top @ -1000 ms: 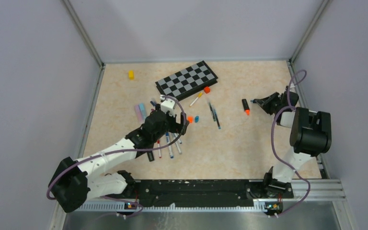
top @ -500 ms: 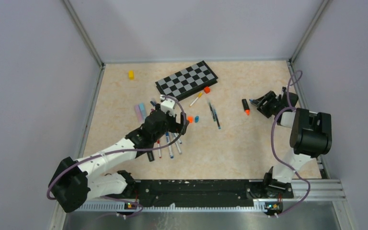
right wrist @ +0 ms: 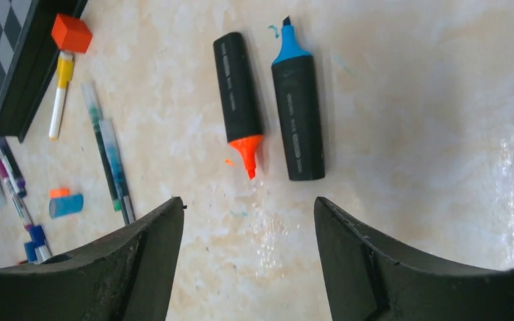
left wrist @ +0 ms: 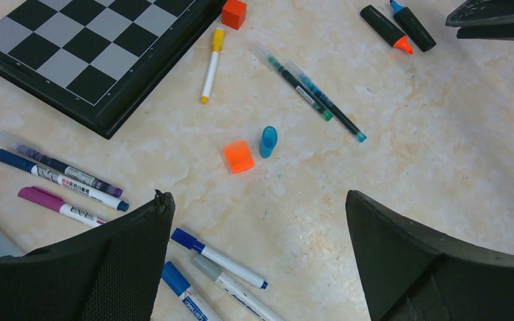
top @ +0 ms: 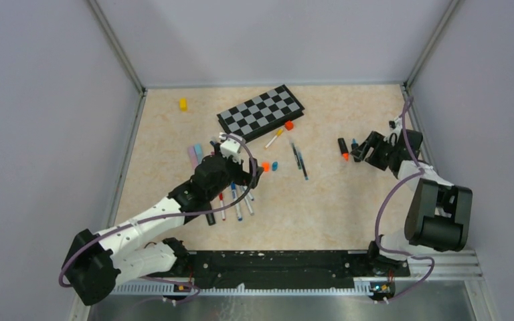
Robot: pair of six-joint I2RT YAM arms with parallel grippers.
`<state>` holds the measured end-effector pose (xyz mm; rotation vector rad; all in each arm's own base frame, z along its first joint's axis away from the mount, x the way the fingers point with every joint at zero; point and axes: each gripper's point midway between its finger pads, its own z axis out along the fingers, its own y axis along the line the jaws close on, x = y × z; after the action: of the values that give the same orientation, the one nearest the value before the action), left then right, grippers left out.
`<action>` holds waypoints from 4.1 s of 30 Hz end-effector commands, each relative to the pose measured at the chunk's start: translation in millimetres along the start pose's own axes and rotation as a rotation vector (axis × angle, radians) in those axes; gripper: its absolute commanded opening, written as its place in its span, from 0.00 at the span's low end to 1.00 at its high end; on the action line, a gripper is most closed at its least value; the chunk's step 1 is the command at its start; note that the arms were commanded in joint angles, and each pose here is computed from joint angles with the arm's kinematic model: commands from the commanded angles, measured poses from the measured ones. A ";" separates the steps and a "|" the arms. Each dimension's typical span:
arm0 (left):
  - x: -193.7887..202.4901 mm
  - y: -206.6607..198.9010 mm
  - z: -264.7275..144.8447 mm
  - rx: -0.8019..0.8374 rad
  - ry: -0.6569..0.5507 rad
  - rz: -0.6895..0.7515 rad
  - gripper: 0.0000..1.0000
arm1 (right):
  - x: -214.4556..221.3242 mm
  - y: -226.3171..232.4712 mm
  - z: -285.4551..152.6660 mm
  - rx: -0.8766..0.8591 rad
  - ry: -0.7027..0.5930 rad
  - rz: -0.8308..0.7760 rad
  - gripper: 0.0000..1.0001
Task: Open the pen caps
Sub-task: Place the pen at the center of the board, then pick up the pen from the center of the board.
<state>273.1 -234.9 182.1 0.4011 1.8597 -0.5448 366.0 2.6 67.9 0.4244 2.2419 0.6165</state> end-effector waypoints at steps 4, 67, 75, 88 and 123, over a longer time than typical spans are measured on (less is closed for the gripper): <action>-10.9 -4.2 -6.4 0.038 -0.062 0.019 0.99 | -3.4 43.2 -37.8 -0.214 0.003 -0.310 0.69; 120.4 99.3 -62.3 -0.726 0.431 -0.428 0.59 | 62.6 166.4 -59.9 -0.745 0.122 -0.962 0.69; 138.4 125.1 -101.5 -1.020 0.511 -0.427 0.60 | 64.2 162.8 -56.8 -0.734 0.132 -0.957 0.69; 170.5 113.8 -99.7 -0.913 0.554 -0.549 0.56 | 65.8 160.3 -54.7 -0.728 0.142 -0.957 0.69; 124.5 102.8 -77.0 -0.647 0.387 -0.603 0.17 | 74.3 171.6 -67.0 -0.831 0.159 -0.938 0.69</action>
<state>199.8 -85.8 31.3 -0.6285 2.5196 -0.0514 283.6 150.2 135.8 -0.9882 1.9160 0.9225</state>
